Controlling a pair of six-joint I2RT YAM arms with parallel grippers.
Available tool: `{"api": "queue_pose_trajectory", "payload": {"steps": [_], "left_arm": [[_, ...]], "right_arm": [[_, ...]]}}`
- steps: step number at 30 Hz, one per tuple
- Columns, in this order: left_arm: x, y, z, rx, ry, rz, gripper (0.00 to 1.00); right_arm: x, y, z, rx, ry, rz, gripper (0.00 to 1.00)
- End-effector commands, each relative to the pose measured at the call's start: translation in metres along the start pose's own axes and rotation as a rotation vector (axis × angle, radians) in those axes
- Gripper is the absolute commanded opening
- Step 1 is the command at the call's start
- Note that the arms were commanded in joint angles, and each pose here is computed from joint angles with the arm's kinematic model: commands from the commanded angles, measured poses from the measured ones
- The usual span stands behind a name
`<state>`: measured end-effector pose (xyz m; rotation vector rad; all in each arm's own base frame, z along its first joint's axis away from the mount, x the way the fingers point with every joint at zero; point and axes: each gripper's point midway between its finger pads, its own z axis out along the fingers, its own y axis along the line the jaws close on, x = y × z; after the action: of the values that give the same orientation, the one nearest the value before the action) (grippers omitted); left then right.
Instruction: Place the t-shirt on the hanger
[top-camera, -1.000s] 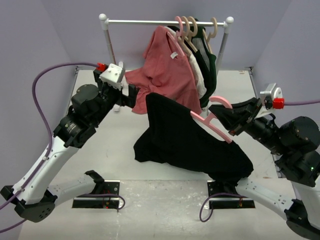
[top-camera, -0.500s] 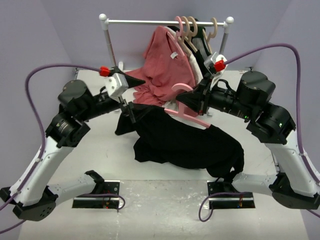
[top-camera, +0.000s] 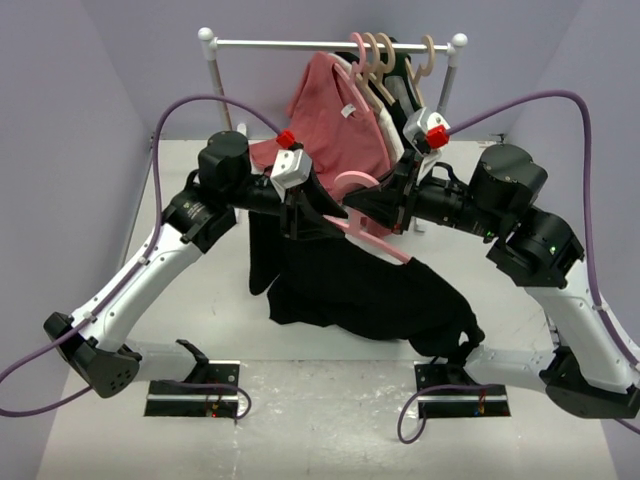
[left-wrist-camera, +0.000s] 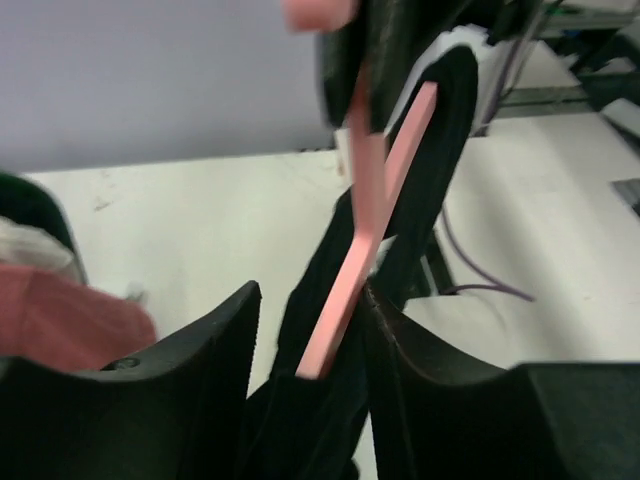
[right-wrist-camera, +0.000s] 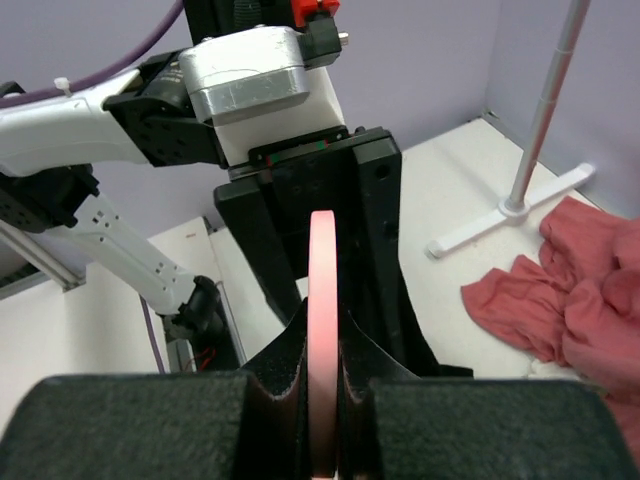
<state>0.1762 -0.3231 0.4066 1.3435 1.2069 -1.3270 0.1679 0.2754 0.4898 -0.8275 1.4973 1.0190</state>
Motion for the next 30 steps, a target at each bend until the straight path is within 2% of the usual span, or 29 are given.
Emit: {"api": "queue_pose_trajectory", "payload": {"steps": [1, 2, 9, 10, 11, 13, 14, 15, 18, 21, 24, 27, 30], "left_arm": [[-0.026, -0.017, -0.002, 0.071, -0.056, 0.074, 0.08], [-0.025, -0.015, -0.003, 0.053, -0.052, 0.072, 0.00], [-0.011, 0.001, -0.016, -0.092, 0.004, 0.160, 0.00], [-0.009, 0.001, -0.016, -0.086, 0.012, 0.165, 0.00], [-0.007, 0.002, -0.017, -0.085, 0.021, 0.163, 0.00], [-0.001, 0.004, -0.020, -0.073, 0.046, 0.162, 0.00], [0.006, 0.003, -0.023, -0.056, 0.070, 0.168, 0.00], [0.013, 0.003, -0.028, -0.043, 0.097, 0.176, 0.00], [0.024, -0.001, -0.033, -0.025, 0.133, 0.214, 0.00], [0.028, -0.028, -0.037, 0.088, 0.115, 0.285, 0.00], [0.029, -0.030, -0.038, 0.089, 0.116, 0.297, 0.00], [0.030, -0.035, -0.037, 0.121, 0.104, 0.306, 0.00], [0.031, -0.040, -0.037, 0.149, 0.090, 0.316, 0.00]], "right_arm": [[-0.028, 0.030, -0.007, -0.140, -0.119, -0.028, 0.00], [-0.027, 0.028, -0.007, -0.131, -0.119, -0.029, 0.00], [-0.006, 0.020, -0.016, -0.084, -0.117, -0.034, 0.02], [-0.004, 0.020, -0.019, -0.080, -0.120, -0.035, 0.09], [-0.002, 0.020, -0.021, -0.074, -0.121, -0.035, 0.21], [0.004, 0.018, -0.030, -0.051, -0.112, -0.052, 0.52], [0.011, 0.014, -0.036, -0.025, -0.097, -0.070, 0.60], [0.017, 0.010, -0.046, 0.009, -0.084, -0.084, 0.63], [0.038, -0.002, -0.067, 0.093, -0.035, -0.110, 0.66], [0.075, -0.007, -0.083, 0.126, 0.085, -0.089, 0.67], [0.104, -0.009, -0.093, 0.139, 0.186, -0.077, 0.63], [0.124, -0.017, -0.101, 0.189, 0.257, -0.060, 0.52], [0.139, -0.016, -0.106, 0.170, 0.309, -0.080, 0.50]]}}
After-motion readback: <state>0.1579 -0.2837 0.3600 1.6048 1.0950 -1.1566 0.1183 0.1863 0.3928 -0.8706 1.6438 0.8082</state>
